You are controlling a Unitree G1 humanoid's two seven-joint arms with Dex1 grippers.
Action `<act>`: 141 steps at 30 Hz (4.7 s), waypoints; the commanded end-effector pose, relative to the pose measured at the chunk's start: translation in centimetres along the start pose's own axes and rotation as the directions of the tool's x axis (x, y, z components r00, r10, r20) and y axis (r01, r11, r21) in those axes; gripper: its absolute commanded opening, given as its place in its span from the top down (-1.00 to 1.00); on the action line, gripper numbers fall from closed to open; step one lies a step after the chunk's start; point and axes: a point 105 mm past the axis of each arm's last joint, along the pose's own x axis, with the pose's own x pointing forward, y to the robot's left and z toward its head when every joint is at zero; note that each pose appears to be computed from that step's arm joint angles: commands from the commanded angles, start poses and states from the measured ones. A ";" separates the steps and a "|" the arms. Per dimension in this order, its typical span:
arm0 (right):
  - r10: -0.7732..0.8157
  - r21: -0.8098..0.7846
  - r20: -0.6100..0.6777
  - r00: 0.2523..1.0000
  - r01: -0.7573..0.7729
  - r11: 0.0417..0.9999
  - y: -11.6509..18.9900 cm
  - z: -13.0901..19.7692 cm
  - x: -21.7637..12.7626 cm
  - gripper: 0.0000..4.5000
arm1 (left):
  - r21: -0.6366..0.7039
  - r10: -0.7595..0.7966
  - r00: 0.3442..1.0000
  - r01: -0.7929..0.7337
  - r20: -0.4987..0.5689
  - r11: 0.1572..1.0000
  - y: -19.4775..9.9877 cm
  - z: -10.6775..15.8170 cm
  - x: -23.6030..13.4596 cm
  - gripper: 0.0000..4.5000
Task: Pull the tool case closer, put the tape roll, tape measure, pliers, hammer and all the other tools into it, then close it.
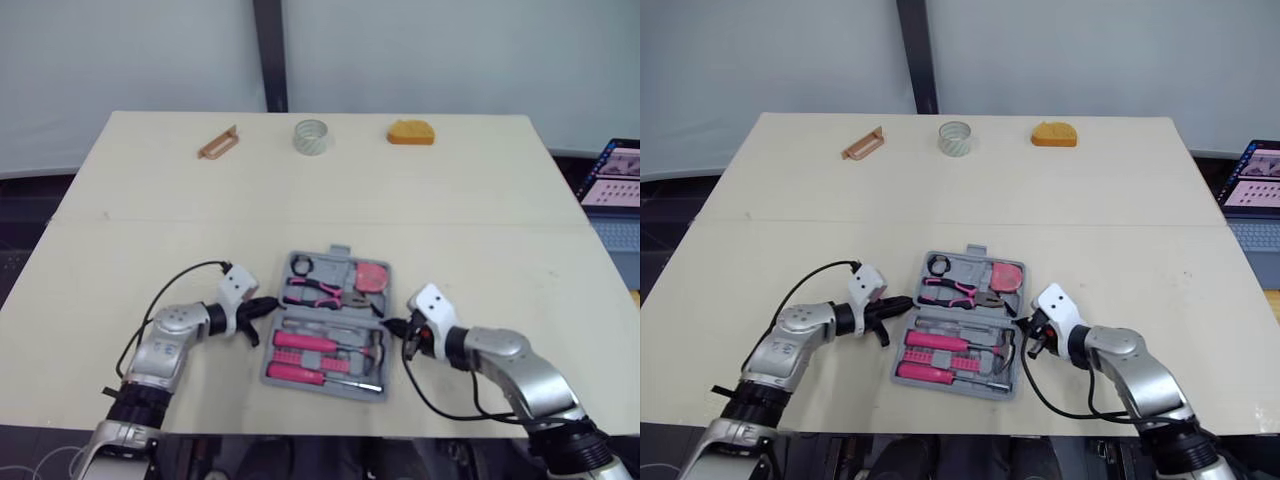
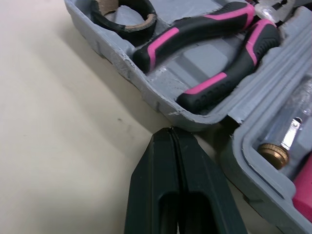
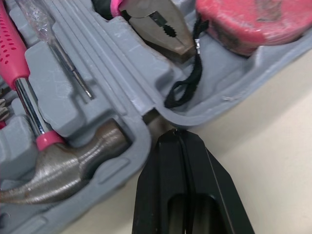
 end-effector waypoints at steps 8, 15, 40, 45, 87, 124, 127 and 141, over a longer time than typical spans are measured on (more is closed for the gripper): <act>0.069 -0.032 0.031 0.997 -0.068 0.997 1.2 1.1 0.4 1.00 | -0.049 -0.163 0.985 0.160 -0.061 0.986 -3.7 -1.3 -0.3 0.98; 0.136 -0.029 0.005 0.991 -0.135 0.990 2.5 0.6 -0.1 1.00 | -0.049 -0.152 0.986 0.149 -0.075 0.988 -3.5 -1.5 -0.9 0.98; 0.186 -0.010 -0.027 0.982 -0.187 0.982 3.9 -0.3 -1.0 1.00 | -0.124 -0.238 0.959 0.220 -0.153 0.968 -6.0 -3.6 -3.2 0.98; 0.190 -0.006 -0.031 0.981 -0.190 0.982 4.0 -0.4 -1.2 1.00 | -0.129 -0.241 0.958 0.222 -0.158 0.967 -6.1 -3.8 -3.2 0.98; 0.154 0.179 -0.001 0.988 -0.151 0.972 -0.1 0.2 -5.0 0.21 | -0.022 -0.162 0.982 0.161 -0.092 0.987 -2.2 0.5 -9.1 1.00; 0.301 0.592 0.239 0.923 -0.384 0.709 1.0 5.8 1.3 -0.94 | -0.090 -0.398 0.864 0.390 -0.308 0.917 -10.0 -6.7 -8.1 1.00; 0.324 0.565 0.274 0.905 -0.424 0.708 1.4 6.3 0.9 -0.94 | -0.090 -0.392 0.865 0.384 -0.312 0.919 -9.9 -6.8 -8.3 1.00; 0.392 0.429 0.303 0.869 -0.492 0.758 1.8 6.8 -0.5 -0.94 | -0.087 -0.361 0.885 0.351 -0.294 0.932 -9.1 -6.5 -8.1 1.00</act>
